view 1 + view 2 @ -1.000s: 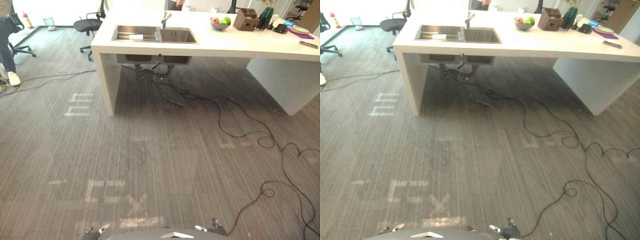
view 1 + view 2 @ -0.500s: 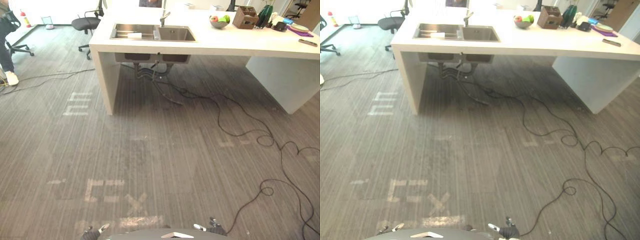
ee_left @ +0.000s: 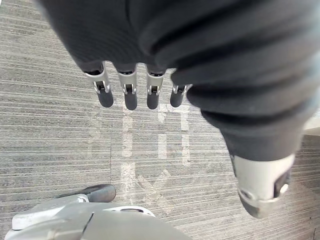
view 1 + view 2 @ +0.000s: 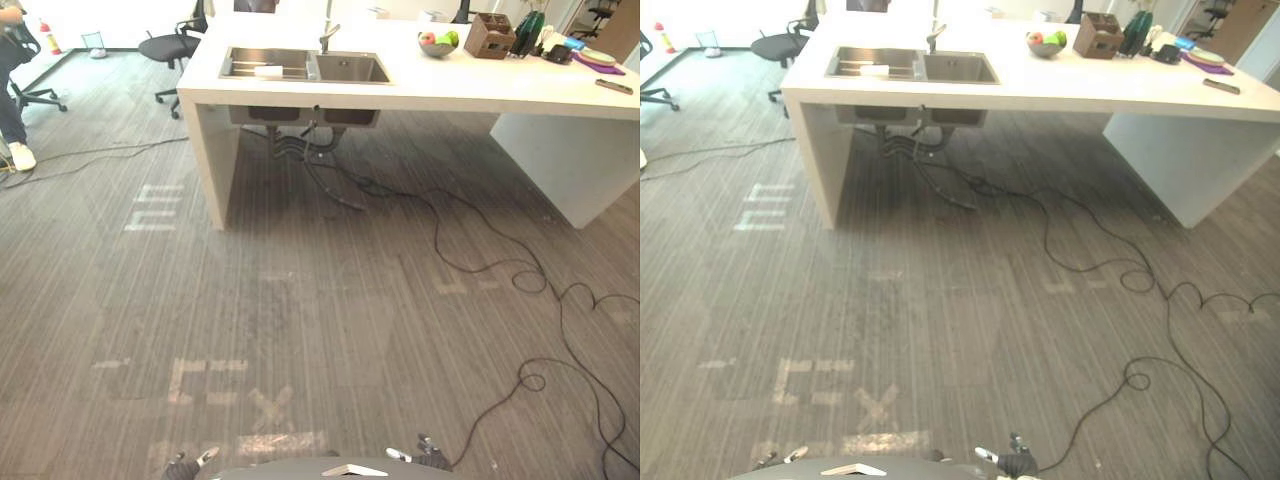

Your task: Walk over to the sink, pick up the cup, carry it to the dishwasher, place the cup inside the dishwasher, then close the dishwasher door

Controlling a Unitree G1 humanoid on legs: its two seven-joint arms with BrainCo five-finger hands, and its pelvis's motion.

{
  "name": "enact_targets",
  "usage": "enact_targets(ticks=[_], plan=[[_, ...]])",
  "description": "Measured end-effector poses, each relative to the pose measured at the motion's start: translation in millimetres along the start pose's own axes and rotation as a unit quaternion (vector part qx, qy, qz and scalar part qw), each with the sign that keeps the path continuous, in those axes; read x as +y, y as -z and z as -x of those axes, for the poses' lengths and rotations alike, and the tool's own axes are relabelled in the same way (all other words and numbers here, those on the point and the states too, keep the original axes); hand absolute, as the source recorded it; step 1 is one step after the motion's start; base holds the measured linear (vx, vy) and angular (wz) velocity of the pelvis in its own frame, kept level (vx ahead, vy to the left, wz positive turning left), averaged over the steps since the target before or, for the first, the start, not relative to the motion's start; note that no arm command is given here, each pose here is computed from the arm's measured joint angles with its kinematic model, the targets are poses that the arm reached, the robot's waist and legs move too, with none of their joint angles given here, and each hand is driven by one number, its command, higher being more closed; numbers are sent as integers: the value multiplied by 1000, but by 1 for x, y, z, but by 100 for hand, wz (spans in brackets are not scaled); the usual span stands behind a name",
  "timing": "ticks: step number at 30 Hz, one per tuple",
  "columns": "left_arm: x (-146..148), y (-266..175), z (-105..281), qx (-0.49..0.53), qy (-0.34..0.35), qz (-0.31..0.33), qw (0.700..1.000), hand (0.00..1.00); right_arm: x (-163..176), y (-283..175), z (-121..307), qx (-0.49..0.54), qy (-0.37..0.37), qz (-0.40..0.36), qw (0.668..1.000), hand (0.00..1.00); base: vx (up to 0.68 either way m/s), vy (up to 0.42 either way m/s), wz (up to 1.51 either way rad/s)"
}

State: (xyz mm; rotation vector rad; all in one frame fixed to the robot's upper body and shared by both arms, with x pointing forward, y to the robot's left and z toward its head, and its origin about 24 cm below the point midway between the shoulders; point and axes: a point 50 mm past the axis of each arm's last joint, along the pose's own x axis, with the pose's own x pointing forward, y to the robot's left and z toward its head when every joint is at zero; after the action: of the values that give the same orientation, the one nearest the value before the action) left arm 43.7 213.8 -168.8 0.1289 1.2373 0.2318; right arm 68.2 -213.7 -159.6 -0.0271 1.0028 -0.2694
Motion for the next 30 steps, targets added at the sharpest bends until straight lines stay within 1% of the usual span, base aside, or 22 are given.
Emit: enact_targets(ticks=[11, 16, 20, 25, 26, 30], plan=[[1, 0, 0, 4, -1, 0, 1000, 0, 1, 2, 0, 9, 0, 0, 1000, 0, 0, 0, 0], [2, 2, 0, 9, -4, 10, 1000, 0, 1, 2, 0, 7, 1, -1, 1000, 0, -1, 0, 2], [3, 4, 0, 13, -16, 12, 1000, 0, -1, 2, 1, 4, 7, -17, 1000, 0, -8, 27, 17], [8, 5, 0, 17, -42, 35, 998, 0, 1, 3, 2, -1, 9, -38, 999, 0, 81, 6, 13], [8, 6, 0, 22, -49, 49, 997, 0, 1, 4, 2, -3, 10, -43, 999, 0, 184, -27, 8], [8, -9, -3, 12, -56, 77, 995, 0, -1, 9, 5, 3, 23, -80, 997, 0, 269, -90, 4]])
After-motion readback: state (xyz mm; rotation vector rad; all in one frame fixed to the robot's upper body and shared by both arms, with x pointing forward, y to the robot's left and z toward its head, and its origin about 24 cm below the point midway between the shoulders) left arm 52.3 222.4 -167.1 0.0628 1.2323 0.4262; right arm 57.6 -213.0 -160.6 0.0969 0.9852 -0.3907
